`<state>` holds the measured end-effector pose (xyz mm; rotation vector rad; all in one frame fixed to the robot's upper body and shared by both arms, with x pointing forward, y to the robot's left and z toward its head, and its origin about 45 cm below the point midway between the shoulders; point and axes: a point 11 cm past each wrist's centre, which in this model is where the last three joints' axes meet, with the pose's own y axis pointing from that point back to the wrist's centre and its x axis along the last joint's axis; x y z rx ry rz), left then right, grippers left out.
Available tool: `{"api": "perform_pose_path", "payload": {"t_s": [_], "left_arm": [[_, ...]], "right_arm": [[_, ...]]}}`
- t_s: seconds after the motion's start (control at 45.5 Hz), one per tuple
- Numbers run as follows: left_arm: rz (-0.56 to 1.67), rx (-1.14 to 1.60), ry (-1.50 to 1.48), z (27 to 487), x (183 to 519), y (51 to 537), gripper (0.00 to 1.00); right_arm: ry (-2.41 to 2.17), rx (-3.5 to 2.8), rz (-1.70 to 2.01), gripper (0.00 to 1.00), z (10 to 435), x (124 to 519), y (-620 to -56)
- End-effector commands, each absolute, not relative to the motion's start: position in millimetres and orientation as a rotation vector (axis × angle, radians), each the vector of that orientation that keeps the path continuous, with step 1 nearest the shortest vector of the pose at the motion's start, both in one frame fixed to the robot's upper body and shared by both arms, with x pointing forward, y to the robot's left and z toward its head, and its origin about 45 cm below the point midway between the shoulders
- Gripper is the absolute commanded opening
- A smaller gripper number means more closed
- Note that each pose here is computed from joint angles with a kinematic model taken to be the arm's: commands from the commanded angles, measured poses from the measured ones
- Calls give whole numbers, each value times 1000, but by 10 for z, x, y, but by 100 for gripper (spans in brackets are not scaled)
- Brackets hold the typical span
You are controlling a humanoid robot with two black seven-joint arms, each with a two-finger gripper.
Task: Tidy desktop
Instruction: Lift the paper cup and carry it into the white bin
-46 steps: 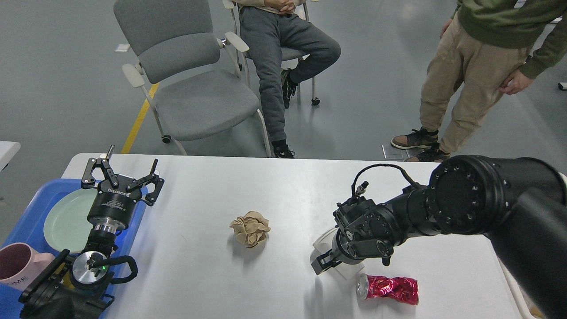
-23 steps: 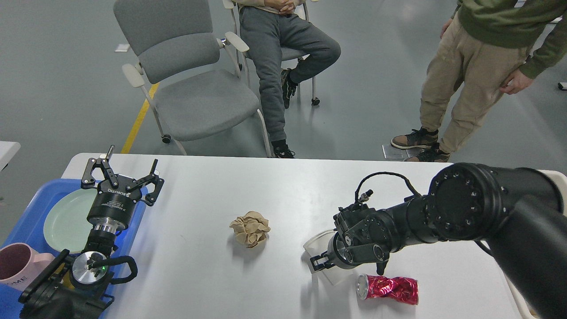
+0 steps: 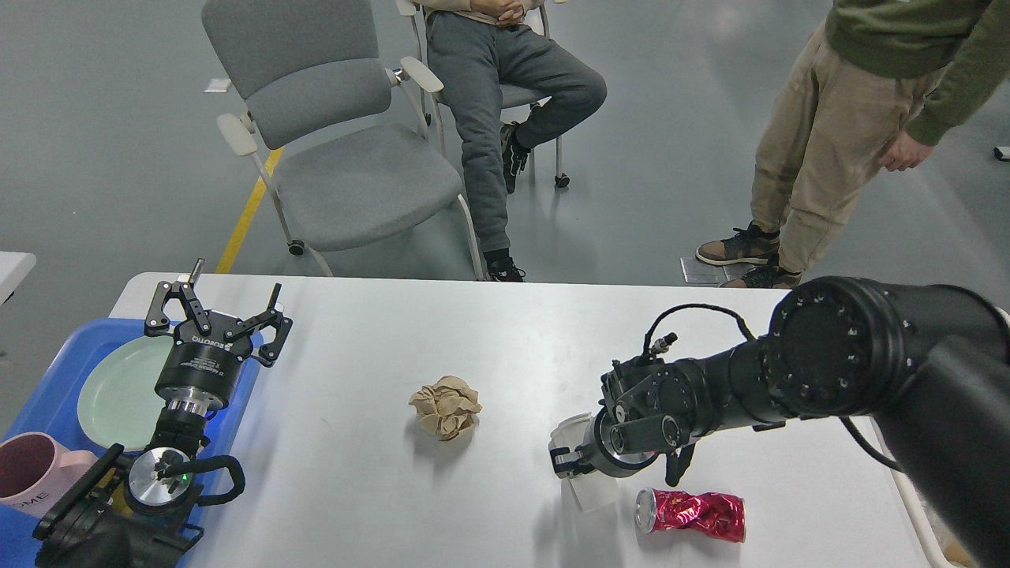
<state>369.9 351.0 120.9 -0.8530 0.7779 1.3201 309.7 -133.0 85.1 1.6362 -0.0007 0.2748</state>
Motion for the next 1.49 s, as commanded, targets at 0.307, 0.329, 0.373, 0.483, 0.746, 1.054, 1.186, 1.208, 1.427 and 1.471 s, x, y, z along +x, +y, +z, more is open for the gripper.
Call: {"api": "perform_pose_path", "payload": {"t_s": [0.307, 0.329, 0.373, 0.483, 0.746, 1.054, 1.186, 1.208, 1.427, 1.471], "left_arm": [[1320, -853, 777, 1213, 3701, 3513, 97], [1320, -853, 777, 1213, 3701, 3513, 97], [1320, -853, 777, 1212, 3701, 3513, 97], [1320, -853, 777, 1212, 3701, 3513, 97], [1321, -852, 778, 1207, 3695, 3515, 97], [1322, -853, 777, 1208, 3695, 3516, 97], [1322, -853, 777, 1208, 3695, 3516, 97], [1322, -853, 777, 1208, 3695, 3516, 97], [1322, -853, 777, 1208, 3695, 3516, 97], [1322, -853, 777, 1207, 3695, 3516, 97]], "right_arm": [[-152, 1652, 115, 0, 1882, 3386, -1657], [-153, 1653, 99, 0, 1947, 3393, -1693], [-166, 1647, 69, 0, 2088, 3417, -1791], [-197, 1619, 28, 0, 2421, 3397, -2039], [-301, 1653, -49, 0, 3126, 3363, -2428], [-421, 1576, -122, 0, 3446, 3336, -3017], [-513, 1552, -171, 0, 3391, 3379, -3395], [-529, 1543, -184, 0, 3367, 3379, -3480], [-745, 1445, -303, 0, 2999, 3339, -4591], [-786, 1419, -310, 0, 2926, 3345, -4807]]}}
